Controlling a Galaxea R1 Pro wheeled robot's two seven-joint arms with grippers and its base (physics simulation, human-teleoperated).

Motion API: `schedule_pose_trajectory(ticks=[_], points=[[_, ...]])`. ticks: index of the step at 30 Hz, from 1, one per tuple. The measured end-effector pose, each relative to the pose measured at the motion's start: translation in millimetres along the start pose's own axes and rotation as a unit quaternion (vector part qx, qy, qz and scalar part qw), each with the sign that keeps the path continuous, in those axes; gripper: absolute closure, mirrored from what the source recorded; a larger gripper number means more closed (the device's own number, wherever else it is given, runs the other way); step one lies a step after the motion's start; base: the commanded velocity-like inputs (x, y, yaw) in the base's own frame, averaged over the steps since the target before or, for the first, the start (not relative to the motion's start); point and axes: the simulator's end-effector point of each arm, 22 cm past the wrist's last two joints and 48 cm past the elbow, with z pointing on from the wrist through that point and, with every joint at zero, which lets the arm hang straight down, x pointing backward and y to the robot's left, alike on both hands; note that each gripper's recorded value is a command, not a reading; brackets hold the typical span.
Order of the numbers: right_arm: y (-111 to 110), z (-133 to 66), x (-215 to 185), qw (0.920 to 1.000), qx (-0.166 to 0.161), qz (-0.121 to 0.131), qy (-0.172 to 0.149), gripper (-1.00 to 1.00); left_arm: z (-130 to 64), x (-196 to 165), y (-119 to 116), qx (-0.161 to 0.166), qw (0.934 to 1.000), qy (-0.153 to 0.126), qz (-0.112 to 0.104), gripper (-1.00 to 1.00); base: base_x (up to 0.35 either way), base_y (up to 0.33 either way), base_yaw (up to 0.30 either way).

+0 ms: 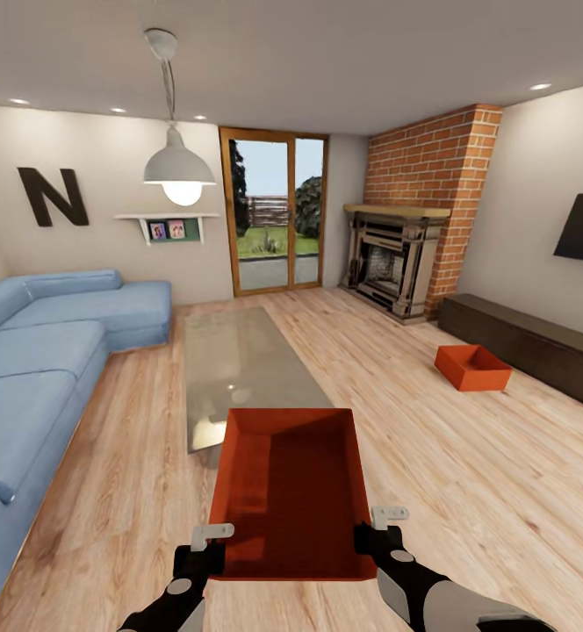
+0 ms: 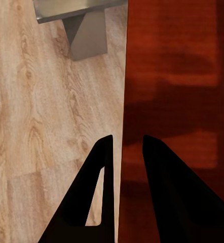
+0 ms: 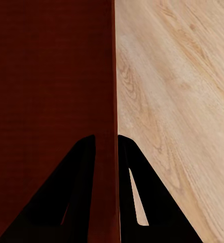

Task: Move the two storage containers from the living room to the garage. In the garage, place one container on the floor and stack the other container on top of it (either order is fine).

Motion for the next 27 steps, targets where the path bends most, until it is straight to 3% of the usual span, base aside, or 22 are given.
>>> schedule_pose_trajectory(ticks=[27], points=[[0.4,-8.8,-23.3,0.9998,-0.001,0.000,-0.022,1.00,-6.9,-22.6,0.2,0.000,0.9998,-0.022,-0.002,1.00,0.000,0.000,0.000]])
